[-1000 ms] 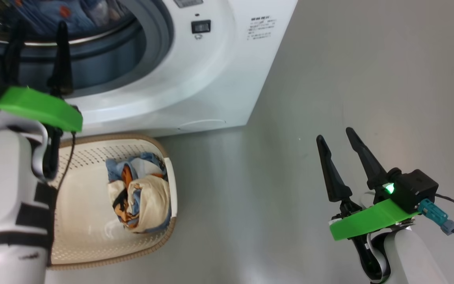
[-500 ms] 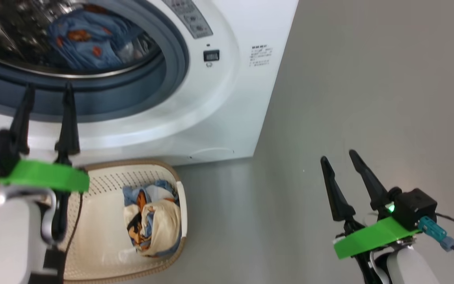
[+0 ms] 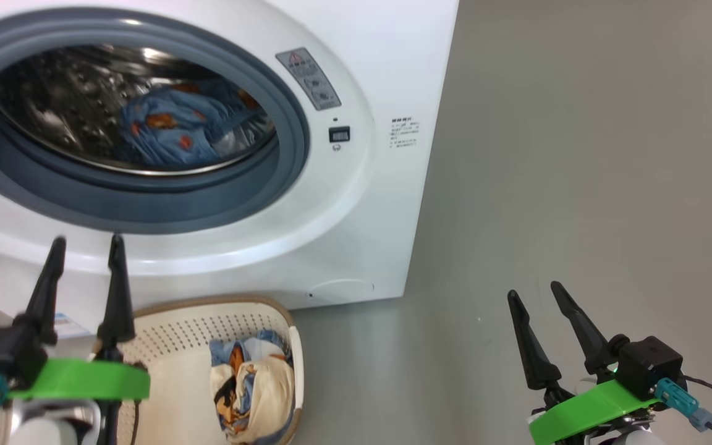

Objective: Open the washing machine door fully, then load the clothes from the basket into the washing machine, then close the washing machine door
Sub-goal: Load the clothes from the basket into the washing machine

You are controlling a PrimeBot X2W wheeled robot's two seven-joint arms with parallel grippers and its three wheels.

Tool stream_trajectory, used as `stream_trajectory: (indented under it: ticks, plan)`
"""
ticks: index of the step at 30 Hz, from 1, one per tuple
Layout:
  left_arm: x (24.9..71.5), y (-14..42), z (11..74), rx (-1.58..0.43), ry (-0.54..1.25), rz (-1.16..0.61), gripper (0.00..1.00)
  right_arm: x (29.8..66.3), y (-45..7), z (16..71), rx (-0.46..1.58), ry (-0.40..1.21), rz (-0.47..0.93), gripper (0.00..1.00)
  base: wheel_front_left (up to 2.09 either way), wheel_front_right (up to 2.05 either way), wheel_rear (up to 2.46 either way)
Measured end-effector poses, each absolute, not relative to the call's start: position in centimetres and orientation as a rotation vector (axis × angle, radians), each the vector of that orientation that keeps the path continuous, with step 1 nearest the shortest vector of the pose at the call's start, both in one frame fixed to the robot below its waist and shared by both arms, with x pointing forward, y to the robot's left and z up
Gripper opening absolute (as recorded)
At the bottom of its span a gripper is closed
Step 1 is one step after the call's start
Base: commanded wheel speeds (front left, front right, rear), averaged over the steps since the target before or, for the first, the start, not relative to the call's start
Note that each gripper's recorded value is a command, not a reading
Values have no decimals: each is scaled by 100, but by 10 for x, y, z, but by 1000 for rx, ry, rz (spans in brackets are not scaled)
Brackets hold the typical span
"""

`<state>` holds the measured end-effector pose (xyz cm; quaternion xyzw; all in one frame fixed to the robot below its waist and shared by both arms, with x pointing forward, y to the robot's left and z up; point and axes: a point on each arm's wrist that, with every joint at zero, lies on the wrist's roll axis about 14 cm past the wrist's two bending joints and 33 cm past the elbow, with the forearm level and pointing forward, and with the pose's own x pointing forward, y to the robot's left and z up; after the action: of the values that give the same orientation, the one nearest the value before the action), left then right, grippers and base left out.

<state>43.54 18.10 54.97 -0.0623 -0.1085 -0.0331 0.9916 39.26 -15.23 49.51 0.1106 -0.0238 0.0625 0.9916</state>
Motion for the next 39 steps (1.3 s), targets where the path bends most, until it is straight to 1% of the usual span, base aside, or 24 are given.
stream_trajectory:
  ticks: [5,18,39]
  plan:
    - [414,190,555,-117,-236,-33,100,386,-152,506,211,-79,130,100,0,0,0]
    - [372,195,545,-127,-207,9,100,368,-155,516,188,-108,125,100,0,0,0]
    - [345,195,518,-125,-119,43,100,361,-162,530,157,-153,111,100,0,0,0]
